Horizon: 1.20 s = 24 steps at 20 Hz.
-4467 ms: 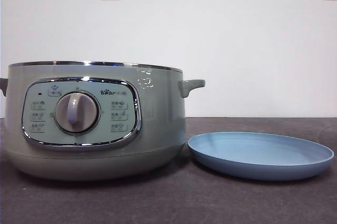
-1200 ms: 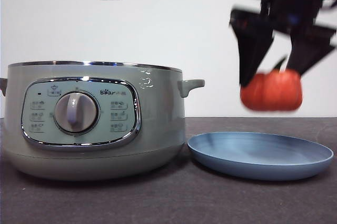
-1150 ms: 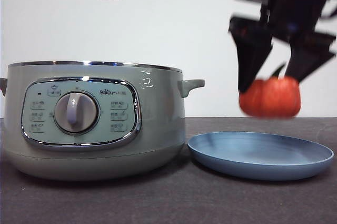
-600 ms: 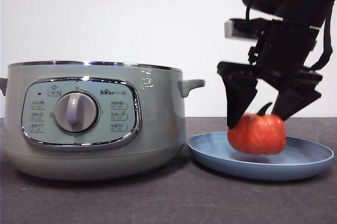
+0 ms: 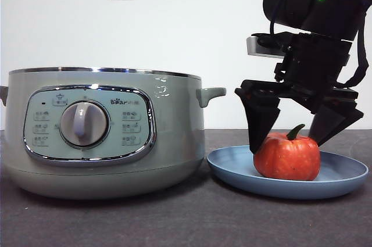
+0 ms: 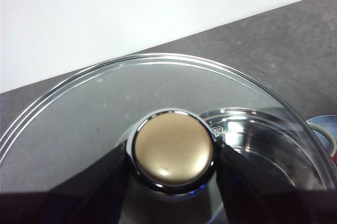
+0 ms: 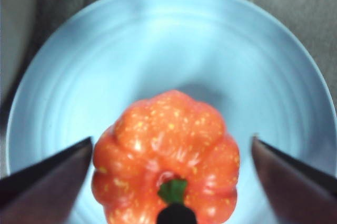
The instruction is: Take the pumpkin out from the steamer,put the pumpkin in the blue plate,close the lid
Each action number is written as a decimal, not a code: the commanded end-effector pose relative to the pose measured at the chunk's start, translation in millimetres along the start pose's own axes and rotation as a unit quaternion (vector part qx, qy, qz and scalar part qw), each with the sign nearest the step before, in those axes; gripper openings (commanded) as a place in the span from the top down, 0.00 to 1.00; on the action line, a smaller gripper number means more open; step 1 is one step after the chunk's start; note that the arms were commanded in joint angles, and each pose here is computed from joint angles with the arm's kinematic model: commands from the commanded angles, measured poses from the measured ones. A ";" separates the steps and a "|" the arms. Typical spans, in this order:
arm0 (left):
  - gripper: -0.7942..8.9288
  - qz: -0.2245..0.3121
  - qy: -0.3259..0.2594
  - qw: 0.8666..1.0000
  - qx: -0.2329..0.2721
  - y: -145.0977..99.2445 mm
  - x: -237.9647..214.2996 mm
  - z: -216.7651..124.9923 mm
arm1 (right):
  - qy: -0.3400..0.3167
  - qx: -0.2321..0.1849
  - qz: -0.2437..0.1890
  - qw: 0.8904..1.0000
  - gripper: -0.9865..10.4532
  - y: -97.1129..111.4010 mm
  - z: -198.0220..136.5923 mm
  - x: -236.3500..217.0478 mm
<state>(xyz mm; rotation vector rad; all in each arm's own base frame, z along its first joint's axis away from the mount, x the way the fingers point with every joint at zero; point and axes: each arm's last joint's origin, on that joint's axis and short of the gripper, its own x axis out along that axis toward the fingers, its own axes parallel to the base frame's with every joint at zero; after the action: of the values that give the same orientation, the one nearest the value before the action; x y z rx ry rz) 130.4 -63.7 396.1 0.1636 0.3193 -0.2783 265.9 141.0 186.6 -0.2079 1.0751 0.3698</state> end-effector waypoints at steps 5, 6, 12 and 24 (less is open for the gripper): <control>0.93 -0.005 -0.033 0.999 -0.019 0.9 -3.5 8.9 | -0.057 0.004 0.004 0.998 0.42 -0.5 4.7 -33.6; 0.93 -0.016 -0.029 0.999 -0.018 -0.5 -0.3 8.9 | -0.072 0.005 0.004 0.997 0.42 -0.7 5.1 -42.3; 0.93 -0.065 0.026 0.997 -0.017 -12.8 41.0 5.8 | -0.193 0.009 0.015 0.981 0.42 -3.1 1.8 -110.9; 0.93 -0.131 0.109 0.985 -0.025 -38.4 130.7 -12.6 | -0.316 0.019 -0.001 0.949 0.42 -8.4 -18.7 -179.3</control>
<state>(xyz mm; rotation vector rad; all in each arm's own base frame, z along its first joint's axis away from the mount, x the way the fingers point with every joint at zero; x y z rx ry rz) 234.6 -128.8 325.7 0.1302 0.6292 -0.5043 178.0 92.3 335.9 -0.0486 0.4542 0.3820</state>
